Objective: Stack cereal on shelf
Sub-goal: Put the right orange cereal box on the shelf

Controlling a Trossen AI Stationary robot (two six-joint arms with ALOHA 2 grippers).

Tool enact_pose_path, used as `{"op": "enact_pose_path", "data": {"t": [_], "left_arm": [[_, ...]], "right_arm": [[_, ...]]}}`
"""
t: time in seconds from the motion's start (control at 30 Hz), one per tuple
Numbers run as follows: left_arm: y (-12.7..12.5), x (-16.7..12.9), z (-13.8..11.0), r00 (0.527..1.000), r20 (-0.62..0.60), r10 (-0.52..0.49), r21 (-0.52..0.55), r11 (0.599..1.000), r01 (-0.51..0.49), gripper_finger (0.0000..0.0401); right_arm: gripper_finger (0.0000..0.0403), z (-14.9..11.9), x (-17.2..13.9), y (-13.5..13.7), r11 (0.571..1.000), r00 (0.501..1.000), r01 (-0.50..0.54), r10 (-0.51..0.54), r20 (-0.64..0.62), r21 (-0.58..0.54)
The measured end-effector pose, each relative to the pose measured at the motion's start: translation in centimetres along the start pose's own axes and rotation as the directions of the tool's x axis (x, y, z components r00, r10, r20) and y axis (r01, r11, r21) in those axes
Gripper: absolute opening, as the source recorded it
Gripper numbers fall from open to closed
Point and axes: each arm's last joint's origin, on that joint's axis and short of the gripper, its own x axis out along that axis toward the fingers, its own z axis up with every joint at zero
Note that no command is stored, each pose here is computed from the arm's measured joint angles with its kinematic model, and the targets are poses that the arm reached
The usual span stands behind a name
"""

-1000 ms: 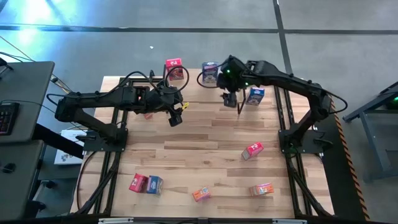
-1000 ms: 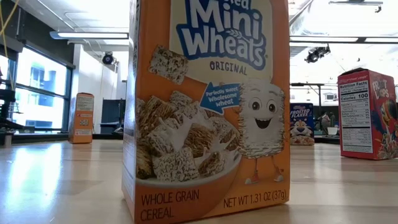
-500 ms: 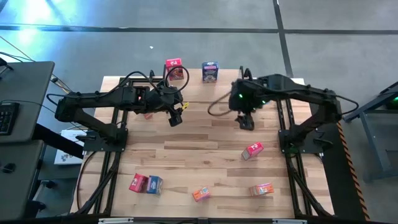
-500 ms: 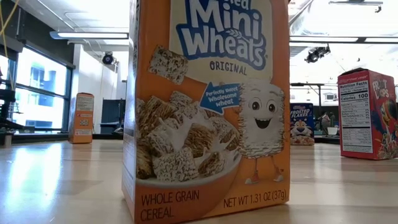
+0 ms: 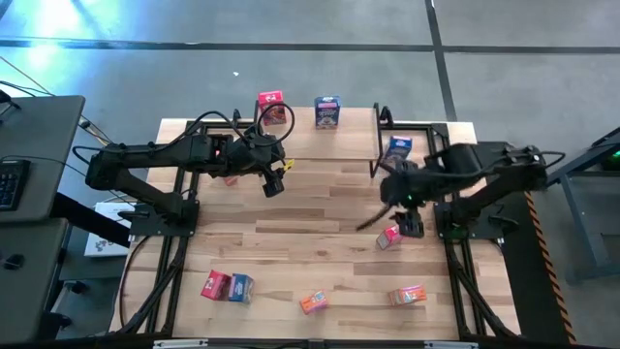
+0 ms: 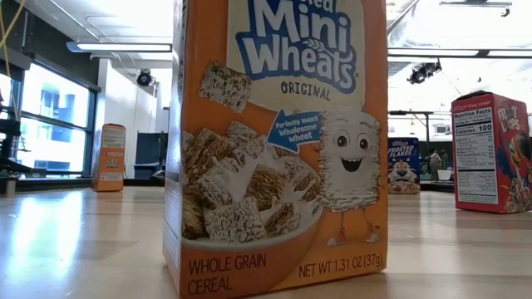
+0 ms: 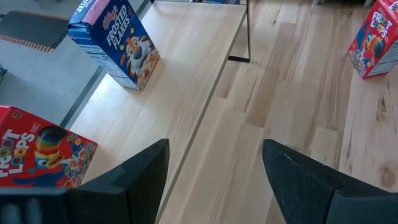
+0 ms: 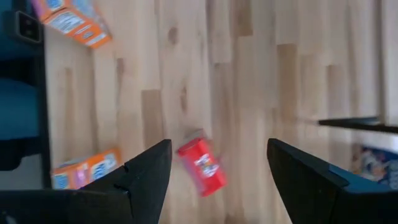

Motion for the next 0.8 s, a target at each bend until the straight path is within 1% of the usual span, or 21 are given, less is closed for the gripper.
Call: {"op": "enact_pose_path", "data": {"t": [0.17, 0.37, 0.67, 0.8], "left_arm": [[0.0, 0.0, 0.0, 1.0, 0.0, 0.0, 0.0, 1.0, 0.0, 0.0248], [0.0, 0.0, 0.1, 1.0, 0.007, 0.0, -0.003, 1.0, 0.0, 0.0248], [0.0, 0.0, 0.6, 0.998, 0.062, -0.005, -0.028, 1.0, 0.007, 0.0248], [-0.1, 0.0, 0.7, 0.998, 0.068, -0.016, -0.03, 0.999, 0.018, 0.0248]], "right_arm": [[0.0257, -1.0, -0.2, 2.4, 1.0, 1.0, -0.018, 0.018, -0.018, 0.021], [0.0257, -2.3, -0.4, 5.1, 0.997, 0.998, -0.041, 0.044, -0.038, 0.07], [0.0257, -3.6, 1.0, 9.5, 0.992, 0.995, -0.005, 0.017, -0.095, 0.124], [0.0257, -4.1, 2.0, 11.6, 0.993, 0.992, 0.018, -0.003, -0.125, 0.114]]}}
